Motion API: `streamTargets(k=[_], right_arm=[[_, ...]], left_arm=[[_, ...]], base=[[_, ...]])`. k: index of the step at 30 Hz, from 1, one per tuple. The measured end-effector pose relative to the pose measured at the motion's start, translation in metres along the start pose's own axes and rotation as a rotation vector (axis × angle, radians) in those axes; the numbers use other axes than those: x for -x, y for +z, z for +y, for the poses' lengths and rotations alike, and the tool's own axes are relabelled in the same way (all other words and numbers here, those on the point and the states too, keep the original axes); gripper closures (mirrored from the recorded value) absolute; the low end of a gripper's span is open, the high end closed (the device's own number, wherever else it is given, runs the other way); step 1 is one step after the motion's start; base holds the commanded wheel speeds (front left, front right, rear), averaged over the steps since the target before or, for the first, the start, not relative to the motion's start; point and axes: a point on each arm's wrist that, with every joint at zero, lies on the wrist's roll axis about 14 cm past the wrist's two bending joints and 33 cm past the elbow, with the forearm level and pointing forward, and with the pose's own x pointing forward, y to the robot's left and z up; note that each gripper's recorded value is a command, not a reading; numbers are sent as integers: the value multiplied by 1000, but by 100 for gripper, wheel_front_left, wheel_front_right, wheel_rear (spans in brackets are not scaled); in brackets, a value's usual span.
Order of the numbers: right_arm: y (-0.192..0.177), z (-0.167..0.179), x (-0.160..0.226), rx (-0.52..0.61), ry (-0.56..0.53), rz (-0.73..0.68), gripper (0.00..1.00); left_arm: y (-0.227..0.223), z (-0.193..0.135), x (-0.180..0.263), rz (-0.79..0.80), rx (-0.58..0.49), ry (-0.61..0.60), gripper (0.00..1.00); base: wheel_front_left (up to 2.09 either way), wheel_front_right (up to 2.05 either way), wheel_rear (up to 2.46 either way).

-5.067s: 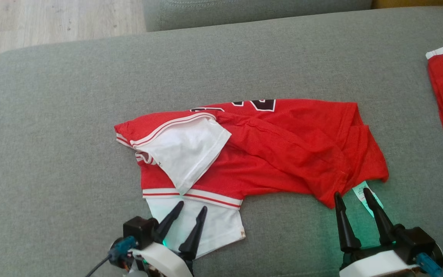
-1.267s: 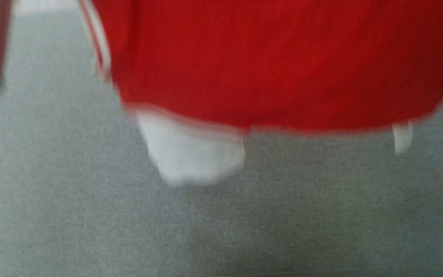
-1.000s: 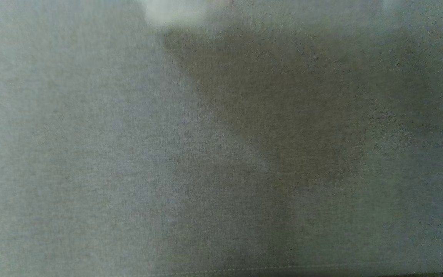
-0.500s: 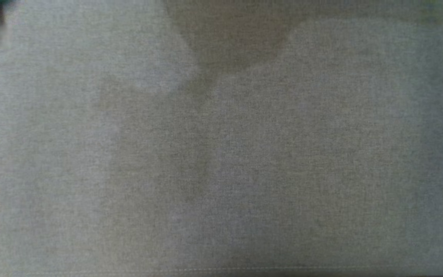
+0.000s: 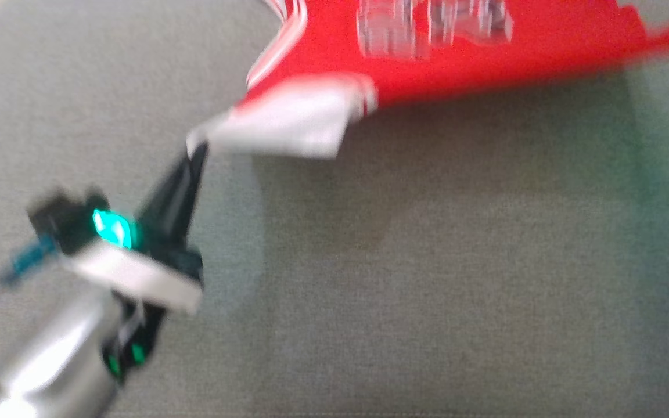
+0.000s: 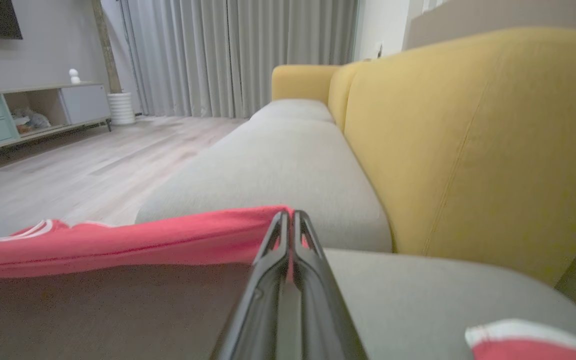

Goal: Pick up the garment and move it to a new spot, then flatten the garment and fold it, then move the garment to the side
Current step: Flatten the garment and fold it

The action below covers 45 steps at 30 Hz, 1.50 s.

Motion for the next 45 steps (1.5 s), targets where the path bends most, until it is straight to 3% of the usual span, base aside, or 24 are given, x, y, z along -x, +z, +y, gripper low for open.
streamTargets(k=[8,16,22,36,45], right_arm=[[-52,8,95,-83,-45,139,100],[-57,5,146,-107,-110,158,100],[-61,5,136,-99,-115,190,100],[-77,10,48,-107,-81,201,100],[-88,-3,18,-88,-105,210,100]], left_arm=[[-47,-36,67,84,79,55,100],[-84,-59,110,165,175,102,100],[-68,-45,89,129,160,99,100],[-18,-3,-28,98,-2,-32,100],[-18,12,-76,108,-27,-57,100]], base=[[0,0,0],[0,0,0],[0,0,0],[0,0,0],[0,0,0]])
